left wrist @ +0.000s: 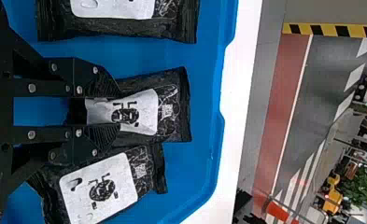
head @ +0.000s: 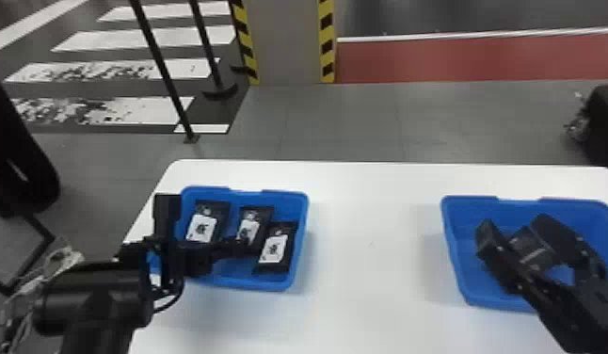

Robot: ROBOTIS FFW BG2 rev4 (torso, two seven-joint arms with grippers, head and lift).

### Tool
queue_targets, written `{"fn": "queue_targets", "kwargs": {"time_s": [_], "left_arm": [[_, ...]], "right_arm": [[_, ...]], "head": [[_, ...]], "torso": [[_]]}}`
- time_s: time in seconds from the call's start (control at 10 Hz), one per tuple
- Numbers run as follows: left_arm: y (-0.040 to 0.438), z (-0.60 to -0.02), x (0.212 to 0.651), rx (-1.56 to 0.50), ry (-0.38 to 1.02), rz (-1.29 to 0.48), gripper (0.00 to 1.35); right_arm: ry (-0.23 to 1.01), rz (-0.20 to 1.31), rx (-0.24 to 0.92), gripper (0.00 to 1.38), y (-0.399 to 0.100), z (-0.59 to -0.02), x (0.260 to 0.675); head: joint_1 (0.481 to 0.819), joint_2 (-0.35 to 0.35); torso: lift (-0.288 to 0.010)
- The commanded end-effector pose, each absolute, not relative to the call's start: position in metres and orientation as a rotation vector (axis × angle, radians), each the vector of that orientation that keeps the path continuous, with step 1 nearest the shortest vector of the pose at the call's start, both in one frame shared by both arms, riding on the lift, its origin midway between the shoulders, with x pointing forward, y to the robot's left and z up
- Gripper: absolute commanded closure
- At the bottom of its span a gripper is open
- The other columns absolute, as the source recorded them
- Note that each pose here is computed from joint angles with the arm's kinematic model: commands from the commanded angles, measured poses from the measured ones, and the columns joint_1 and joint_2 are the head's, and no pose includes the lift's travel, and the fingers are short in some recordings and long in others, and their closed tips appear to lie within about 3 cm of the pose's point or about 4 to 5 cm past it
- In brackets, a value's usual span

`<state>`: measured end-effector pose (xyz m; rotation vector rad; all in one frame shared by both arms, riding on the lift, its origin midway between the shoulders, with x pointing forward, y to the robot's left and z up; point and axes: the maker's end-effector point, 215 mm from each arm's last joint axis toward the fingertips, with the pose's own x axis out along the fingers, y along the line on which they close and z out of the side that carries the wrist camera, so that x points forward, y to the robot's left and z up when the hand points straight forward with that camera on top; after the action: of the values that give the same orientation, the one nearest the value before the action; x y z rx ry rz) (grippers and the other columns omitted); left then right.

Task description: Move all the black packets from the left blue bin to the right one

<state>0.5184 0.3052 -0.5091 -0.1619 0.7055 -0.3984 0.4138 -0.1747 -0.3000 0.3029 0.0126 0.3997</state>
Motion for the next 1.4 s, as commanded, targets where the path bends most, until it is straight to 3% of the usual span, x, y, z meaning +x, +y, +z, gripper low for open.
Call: {"fn": "queue_targets", "kwargs": {"time_s": [0.0, 0.7, 1.3], "left_arm": [[0.304, -0.505, 0.516, -0.156, 0.68, -0.429, 1.21], [0.226, -0.353, 0.448, -0.046, 0.467, -0.642, 1.21], [0.132, -0.331, 0.475, -0.075, 0.397, -0.84, 1.21]], "right_arm": [[0.017, 0.4, 0.307, 0.23, -0.174, -0.301, 0.413], [0.016, 0.487, 0.352, 0.23, -0.146, -0.297, 0.417], [-0.007, 0.681, 0.474, 0.22, -0.079, -0.288, 0.451]], "head": [[0.695, 0.156], [0.695, 0.129], [0.695, 0.075]], "torso": [[-0.11], [-0.11], [-0.11]]}}
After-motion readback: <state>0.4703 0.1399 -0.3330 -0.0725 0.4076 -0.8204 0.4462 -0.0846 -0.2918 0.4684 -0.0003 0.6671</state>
